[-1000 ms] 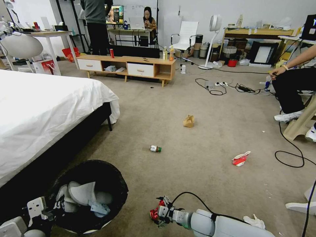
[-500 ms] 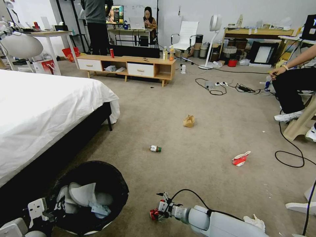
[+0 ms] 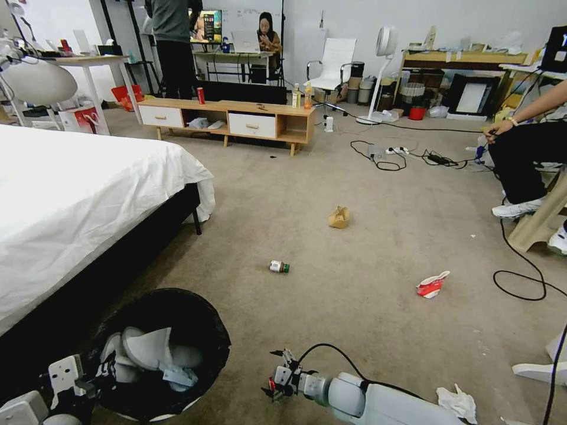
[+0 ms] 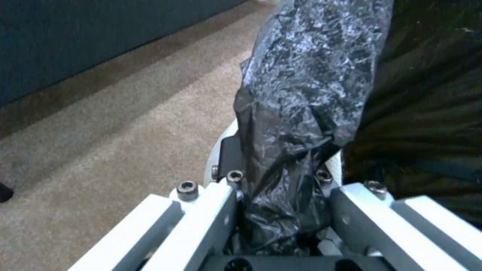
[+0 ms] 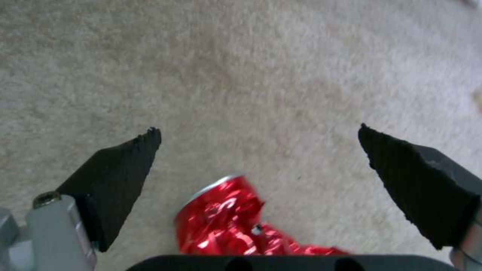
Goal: Pick up the trash bin and place the garbage on the floor into it.
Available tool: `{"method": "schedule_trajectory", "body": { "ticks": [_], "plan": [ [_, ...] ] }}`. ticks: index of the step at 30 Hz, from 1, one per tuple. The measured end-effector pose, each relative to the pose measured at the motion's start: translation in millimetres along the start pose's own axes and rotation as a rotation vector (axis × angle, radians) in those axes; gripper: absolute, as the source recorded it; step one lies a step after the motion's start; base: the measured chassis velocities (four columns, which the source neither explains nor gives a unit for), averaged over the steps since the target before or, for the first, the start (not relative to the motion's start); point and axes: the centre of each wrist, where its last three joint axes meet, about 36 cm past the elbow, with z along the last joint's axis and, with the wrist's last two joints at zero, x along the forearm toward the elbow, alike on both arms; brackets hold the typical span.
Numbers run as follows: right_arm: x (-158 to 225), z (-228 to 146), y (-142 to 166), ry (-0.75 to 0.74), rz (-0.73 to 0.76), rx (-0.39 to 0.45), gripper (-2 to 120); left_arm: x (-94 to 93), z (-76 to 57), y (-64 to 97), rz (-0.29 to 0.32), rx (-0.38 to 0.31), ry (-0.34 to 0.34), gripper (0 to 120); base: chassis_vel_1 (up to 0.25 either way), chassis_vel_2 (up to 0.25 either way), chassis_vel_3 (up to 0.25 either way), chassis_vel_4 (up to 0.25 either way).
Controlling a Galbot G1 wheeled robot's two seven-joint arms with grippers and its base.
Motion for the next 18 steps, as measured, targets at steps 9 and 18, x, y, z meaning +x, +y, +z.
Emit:
{"method": "schedule_trajectory", "body": {
  "ticks": [9,18],
  "plan": [
    [10.8,11.7,9.3,0.046,0.009,-0.065,100,-1.6,0.1,0.1,0.004,-0.001,0.002,7,0.0,0.0,0.0,0.0],
    [17.7,21.4,10.0,0.067,0.025,-0.095,100,-2.2,0.6,-1.3,0.01,0.0,0.004,7,0.0,0.0,0.0,0.0]
  ]
}}
